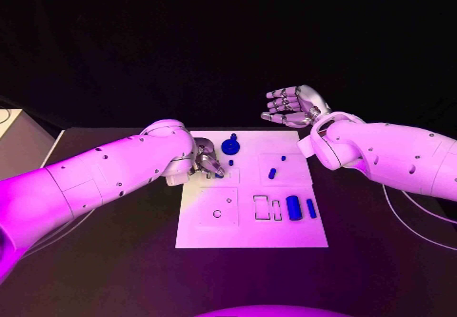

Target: Assemble the parts on the task board

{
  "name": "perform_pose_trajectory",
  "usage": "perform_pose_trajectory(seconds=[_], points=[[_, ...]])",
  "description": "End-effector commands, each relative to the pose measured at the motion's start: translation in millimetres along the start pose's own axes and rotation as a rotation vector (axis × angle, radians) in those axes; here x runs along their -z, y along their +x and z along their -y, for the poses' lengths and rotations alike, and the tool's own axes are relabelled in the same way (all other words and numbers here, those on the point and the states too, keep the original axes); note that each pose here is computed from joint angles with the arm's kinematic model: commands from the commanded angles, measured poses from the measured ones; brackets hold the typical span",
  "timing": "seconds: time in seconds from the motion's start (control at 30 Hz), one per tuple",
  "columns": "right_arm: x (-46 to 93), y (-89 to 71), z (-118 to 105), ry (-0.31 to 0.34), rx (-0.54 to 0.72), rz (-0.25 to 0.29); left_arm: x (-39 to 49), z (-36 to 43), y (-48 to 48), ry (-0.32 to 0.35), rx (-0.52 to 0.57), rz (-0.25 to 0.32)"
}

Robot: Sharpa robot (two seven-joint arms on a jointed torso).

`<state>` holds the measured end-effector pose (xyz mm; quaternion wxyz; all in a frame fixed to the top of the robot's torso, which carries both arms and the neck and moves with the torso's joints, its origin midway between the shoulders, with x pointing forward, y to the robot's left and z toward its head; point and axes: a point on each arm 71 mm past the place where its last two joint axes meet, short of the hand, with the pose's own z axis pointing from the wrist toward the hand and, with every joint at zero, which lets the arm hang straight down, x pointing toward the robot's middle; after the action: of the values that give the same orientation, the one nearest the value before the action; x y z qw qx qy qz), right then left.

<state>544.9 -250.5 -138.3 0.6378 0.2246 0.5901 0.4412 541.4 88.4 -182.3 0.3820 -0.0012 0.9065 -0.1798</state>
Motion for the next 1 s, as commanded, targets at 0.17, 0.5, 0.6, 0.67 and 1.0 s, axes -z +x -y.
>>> perform_pose_trajectory(seconds=[0.17,0.5,0.6,0.67,1.0], points=[[0.7,3.2,-2.0,-0.008,-0.005,-0.022,-0.9,1.1,3.7,-0.003,-0.026,-0.024],[1.3,3.0,-2.2,-0.009,-0.006,-0.021,-2.9,1.4,3.3,-0.01,-0.027,-0.031],[1.4,3.1,-2.3,-0.009,-0.006,-0.021,-3.9,2.6,3.5,-0.009,-0.025,-0.037],[1.4,3.2,-2.4,-0.009,-0.006,-0.021,-4.7,3.7,3.9,-0.009,-0.024,-0.043],[1.8,3.6,-2.9,-0.01,-0.005,-0.023,-7.6,7.8,6.8,-0.009,-0.035,-0.083]])
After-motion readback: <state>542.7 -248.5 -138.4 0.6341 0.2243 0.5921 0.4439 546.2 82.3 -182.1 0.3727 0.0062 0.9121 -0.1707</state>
